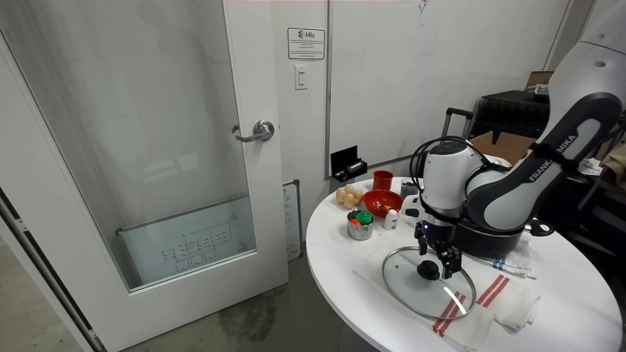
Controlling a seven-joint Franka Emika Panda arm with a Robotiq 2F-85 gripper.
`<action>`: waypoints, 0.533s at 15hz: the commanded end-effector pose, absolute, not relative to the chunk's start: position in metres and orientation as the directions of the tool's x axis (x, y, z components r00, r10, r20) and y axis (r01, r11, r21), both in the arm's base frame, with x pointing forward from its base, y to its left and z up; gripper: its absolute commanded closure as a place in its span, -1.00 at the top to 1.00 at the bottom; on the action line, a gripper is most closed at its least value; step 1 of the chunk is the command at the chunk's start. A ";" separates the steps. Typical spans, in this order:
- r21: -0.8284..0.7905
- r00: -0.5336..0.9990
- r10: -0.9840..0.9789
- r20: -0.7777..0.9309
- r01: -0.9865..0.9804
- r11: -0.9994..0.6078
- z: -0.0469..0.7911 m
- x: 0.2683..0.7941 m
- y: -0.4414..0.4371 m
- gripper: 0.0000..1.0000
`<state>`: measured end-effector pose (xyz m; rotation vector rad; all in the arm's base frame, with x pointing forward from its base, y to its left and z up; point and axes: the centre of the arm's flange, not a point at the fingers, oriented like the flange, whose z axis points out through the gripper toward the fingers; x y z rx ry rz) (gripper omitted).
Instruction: Put the glass lid on the black pot
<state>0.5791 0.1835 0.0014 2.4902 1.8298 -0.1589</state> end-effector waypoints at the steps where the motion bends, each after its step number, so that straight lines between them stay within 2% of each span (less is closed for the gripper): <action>1: -0.013 0.249 0.965 -0.079 0.968 -0.251 -0.005 0.586 0.185 1.00; 8: -0.022 0.236 0.969 -0.070 0.971 -0.238 -0.008 0.589 0.180 1.00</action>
